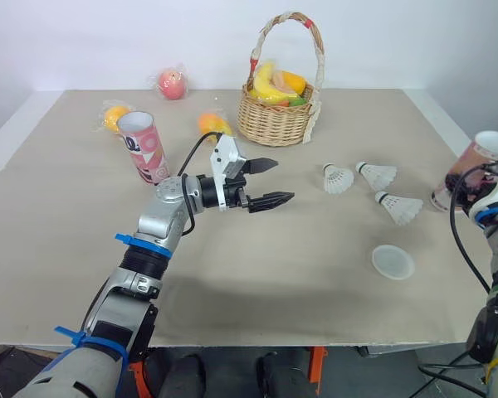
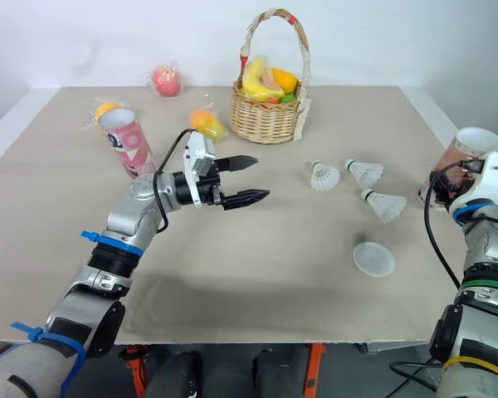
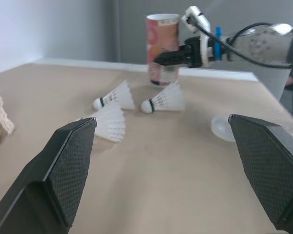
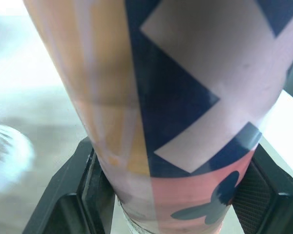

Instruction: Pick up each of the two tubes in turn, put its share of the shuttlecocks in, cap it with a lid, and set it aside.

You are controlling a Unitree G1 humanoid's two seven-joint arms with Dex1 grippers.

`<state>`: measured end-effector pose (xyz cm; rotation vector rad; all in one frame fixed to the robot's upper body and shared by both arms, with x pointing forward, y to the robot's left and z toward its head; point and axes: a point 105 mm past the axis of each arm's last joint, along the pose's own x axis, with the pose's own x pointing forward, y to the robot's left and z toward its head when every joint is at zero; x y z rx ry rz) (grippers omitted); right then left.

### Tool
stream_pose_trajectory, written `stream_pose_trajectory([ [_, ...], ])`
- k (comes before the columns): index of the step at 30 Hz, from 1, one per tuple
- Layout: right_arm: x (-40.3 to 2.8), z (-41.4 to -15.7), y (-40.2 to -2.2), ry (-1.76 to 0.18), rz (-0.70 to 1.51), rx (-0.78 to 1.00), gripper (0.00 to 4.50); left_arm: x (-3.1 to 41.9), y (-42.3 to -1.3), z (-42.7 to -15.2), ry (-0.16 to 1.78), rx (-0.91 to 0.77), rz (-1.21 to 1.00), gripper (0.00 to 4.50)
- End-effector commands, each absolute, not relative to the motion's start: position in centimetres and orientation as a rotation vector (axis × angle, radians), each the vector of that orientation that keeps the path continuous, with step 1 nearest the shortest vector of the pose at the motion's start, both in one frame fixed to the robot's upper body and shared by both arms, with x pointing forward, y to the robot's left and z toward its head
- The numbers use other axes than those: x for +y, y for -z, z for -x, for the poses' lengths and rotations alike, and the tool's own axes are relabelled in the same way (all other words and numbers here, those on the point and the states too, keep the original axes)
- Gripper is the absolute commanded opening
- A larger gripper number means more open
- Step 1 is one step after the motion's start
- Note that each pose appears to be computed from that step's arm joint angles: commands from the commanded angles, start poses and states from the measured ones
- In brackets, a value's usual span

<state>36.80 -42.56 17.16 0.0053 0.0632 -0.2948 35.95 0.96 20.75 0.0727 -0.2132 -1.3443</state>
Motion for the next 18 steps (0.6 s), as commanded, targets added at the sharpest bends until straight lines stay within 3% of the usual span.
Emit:
stream_pose_trajectory([
  [1,-44.7,-35.5,-17.7,0.38,-0.048,0.016,3.18,0.7,-21.8,-35.5,1.354,-0.267,-0.087,4.5],
  [3,-44.8,-35.3,-16.9,0.384,-0.057,0.031,3.18,0.8,-21.7,-35.3,1.352,-0.264,-0.082,4.5],
  [5,-44.8,-35.2,-16.5,0.379,-0.083,0.033,3.91,1.0,-21.4,-35.2,1.349,-0.26,-0.082,4.5],
  [6,-44.8,-35.2,-16.5,0.372,-0.096,0.03,3.91,1.1,-21.4,-35.1,1.348,-0.26,-0.082,4.5],
  [7,-44.7,-35.2,-16.5,0.361,-0.098,0.028,4.35,1.2,-21.3,-35.1,1.345,-0.259,-0.08,4.5],
  [8,-44.6,-35.2,-16.3,0.35,-0.095,0.037,4.44,1.2,-21.3,-35.1,1.34,-0.258,-0.077,4.5],
  [18,-44.0,-34.8,-16.0,0.238,-0.054,0.103,4.44,0.9,-21.3,-34.9,1.331,-0.268,-0.047,4.5],
])
